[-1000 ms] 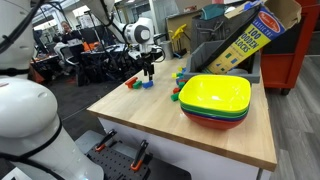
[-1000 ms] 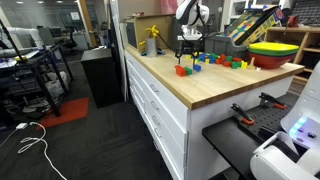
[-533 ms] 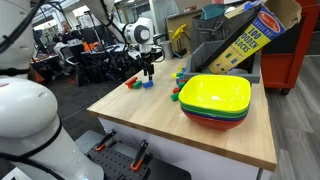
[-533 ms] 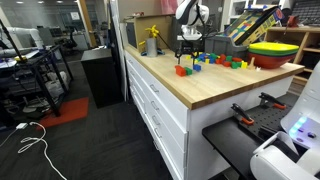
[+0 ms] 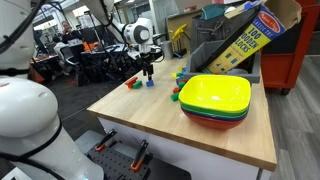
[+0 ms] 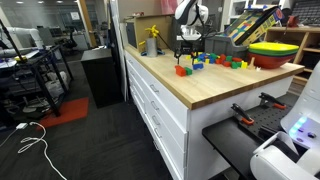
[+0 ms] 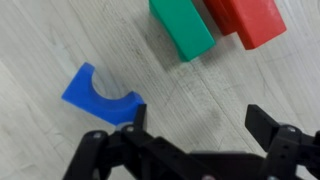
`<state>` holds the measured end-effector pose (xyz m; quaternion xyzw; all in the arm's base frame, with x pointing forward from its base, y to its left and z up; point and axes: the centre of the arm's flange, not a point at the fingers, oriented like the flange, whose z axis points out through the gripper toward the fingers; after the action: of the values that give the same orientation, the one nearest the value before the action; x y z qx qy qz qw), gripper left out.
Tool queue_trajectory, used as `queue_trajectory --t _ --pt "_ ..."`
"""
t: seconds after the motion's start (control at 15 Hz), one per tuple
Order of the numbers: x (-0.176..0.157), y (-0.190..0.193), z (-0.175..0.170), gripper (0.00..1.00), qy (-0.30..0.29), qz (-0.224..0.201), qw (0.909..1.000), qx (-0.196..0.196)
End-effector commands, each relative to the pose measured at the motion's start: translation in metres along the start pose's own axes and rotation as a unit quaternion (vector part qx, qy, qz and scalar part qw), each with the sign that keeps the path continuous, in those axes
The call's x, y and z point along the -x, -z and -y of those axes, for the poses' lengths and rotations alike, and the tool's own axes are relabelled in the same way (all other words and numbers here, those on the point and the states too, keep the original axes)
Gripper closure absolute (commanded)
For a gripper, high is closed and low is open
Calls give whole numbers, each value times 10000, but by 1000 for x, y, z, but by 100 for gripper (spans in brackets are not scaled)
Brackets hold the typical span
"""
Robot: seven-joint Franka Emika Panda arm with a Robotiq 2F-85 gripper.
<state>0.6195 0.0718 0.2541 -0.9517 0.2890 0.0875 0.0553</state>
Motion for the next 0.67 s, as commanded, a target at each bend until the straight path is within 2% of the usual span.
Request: queue_trajectory --t 0.0,0.27,0.6 --pt "3 -4 9 0 -41 52 9999 -95" --pt "-1 -3 7 0 -11 10 10000 -12" --pt "-10 8 -12 0 -154 -88 9998 22"
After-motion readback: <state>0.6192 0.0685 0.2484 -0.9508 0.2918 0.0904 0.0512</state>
